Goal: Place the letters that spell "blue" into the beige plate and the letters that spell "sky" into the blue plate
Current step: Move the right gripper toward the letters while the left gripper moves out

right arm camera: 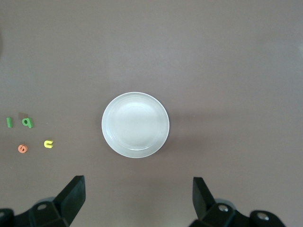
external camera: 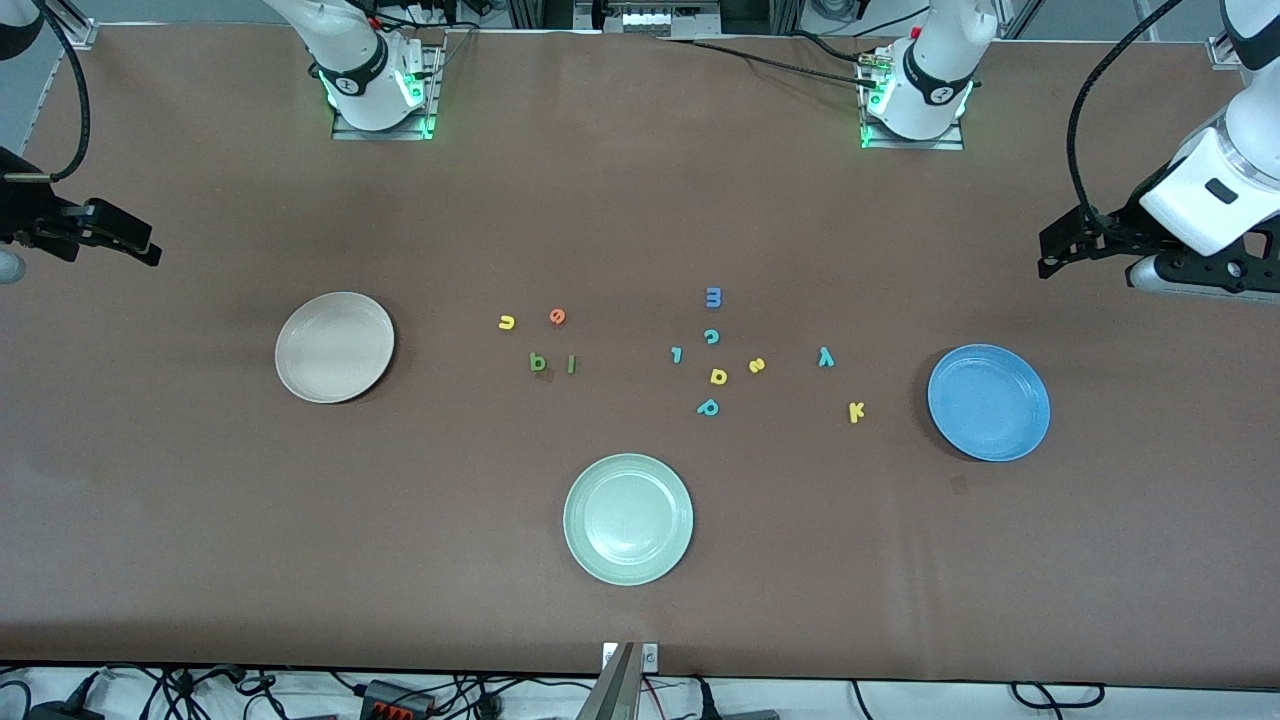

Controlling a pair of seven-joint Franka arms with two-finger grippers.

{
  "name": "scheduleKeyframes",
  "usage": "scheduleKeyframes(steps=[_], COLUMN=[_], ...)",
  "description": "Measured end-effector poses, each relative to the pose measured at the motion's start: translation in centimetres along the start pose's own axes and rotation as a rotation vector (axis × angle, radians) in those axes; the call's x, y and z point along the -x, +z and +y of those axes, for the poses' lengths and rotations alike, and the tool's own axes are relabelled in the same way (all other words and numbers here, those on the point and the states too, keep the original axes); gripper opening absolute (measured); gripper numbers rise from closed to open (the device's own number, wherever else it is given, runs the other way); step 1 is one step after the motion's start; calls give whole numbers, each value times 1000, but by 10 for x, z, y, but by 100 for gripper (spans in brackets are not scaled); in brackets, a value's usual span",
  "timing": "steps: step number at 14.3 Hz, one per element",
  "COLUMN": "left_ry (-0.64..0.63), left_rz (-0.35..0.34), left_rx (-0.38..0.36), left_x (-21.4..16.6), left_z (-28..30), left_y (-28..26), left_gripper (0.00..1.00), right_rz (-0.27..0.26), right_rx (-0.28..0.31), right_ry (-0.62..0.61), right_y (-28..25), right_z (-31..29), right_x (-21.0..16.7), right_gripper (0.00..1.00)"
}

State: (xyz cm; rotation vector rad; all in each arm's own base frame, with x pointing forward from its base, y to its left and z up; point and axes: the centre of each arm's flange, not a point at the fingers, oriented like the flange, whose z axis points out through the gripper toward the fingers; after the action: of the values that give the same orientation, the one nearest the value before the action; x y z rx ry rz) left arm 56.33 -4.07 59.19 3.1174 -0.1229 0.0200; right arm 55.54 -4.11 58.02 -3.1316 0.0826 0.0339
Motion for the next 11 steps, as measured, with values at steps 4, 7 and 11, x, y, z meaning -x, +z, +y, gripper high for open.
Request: scheduleKeyframes(steps=[4, 7, 11], left_ry=[0, 0, 0], left_rz=[0, 0, 0], left_rx=[0, 0, 0], left_x=[0, 0, 0], left_z=[0, 0, 0], left_y=[0, 0, 0], left_gripper=[100, 100, 100], right_rz=[-7, -38, -37], right_rx=[0, -1, 1], right_ry=[0, 0, 6], right_y=[0, 3, 2], right_z=[0, 0, 3], right_x=[1, 4, 5], right_gripper=[100, 100, 100])
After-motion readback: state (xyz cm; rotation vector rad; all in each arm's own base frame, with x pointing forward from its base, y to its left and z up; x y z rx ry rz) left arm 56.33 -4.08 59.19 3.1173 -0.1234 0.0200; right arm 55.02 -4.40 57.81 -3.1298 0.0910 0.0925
